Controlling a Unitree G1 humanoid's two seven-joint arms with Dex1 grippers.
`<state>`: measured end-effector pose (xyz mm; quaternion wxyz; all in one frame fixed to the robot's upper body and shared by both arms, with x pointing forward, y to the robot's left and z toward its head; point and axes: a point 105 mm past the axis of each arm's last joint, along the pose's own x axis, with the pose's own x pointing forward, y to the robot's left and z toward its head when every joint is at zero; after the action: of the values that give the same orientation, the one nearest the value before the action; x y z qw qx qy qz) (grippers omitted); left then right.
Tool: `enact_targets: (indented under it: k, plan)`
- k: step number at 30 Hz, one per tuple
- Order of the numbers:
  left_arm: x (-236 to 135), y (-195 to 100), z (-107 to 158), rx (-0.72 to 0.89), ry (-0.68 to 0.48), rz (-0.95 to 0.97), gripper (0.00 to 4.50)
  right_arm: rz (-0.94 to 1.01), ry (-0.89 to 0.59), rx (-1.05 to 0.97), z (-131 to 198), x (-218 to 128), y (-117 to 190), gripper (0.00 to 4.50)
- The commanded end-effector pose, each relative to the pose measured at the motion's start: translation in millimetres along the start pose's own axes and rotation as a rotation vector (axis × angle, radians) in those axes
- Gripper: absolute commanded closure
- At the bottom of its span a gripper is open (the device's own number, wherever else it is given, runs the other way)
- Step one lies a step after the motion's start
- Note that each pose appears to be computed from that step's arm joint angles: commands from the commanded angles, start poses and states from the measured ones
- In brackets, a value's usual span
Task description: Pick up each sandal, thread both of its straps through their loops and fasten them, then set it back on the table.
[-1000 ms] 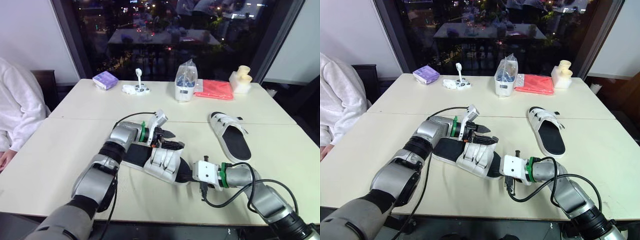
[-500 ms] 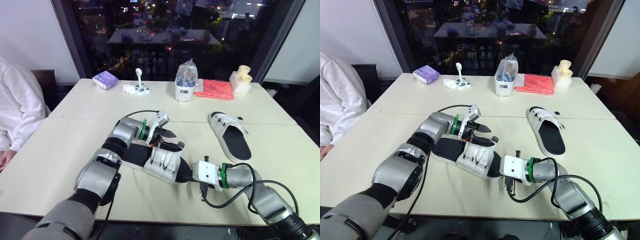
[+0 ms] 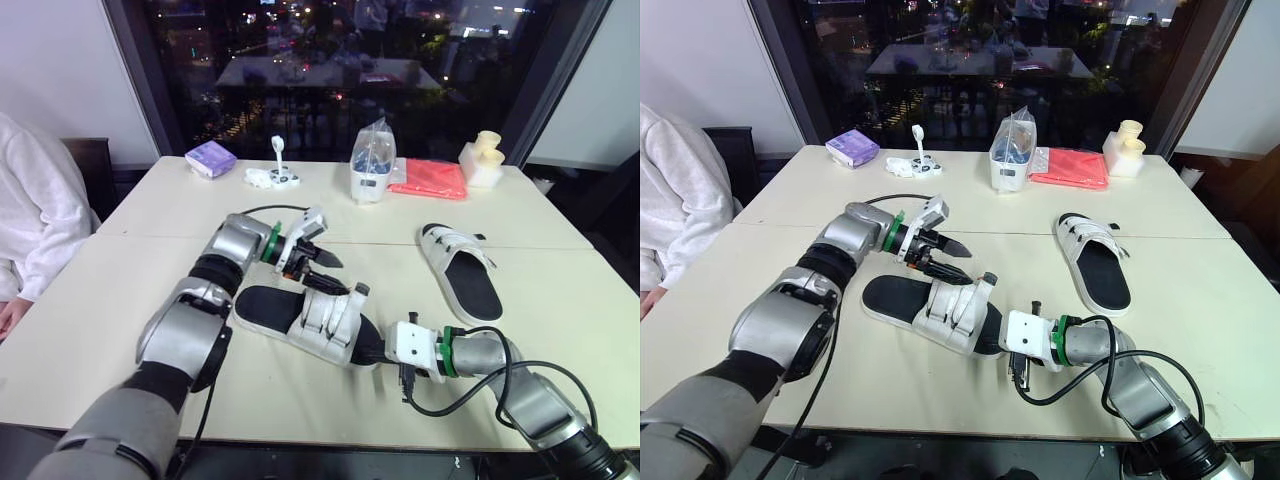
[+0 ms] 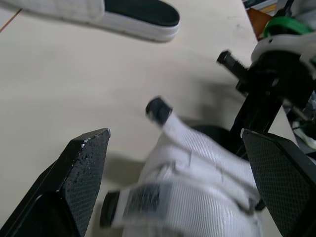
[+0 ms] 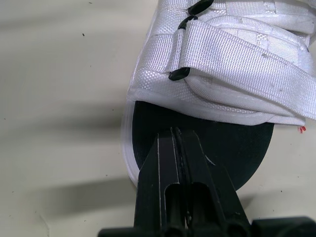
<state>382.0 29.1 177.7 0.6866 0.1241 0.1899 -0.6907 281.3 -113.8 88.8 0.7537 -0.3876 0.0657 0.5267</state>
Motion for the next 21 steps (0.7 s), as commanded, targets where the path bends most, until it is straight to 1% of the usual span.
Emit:
enact_targets:
  k: [1,7,15,18,20,21]
  plan:
    - [8.9,0.9,11.2,0.032,0.011,0.006,0.05,0.027,0.080,0.043,-19.7,1.1,9.8,4.50]
    - [27.8,1.4,2.4,-0.004,0.038,0.011,0.05,0.025,0.085,0.045,-20.3,0.3,11.2,4.50]
    - [42.0,0.4,3.4,-0.019,0.021,0.014,0.05,0.020,0.086,0.049,-20.5,0.4,11.7,4.50]
    - [42.1,0.5,3.5,-0.020,0.019,0.015,0.85,0.019,0.086,0.050,-20.5,0.5,11.6,4.50]
    - [41.4,-0.1,3.8,-0.020,0.010,0.009,1.74,0.019,0.087,0.050,-20.6,0.4,12.0,4.50]
    - [40.8,-0.1,3.6,-0.020,0.008,0.008,2.35,0.019,0.086,0.051,-20.6,0.5,12.0,4.50]
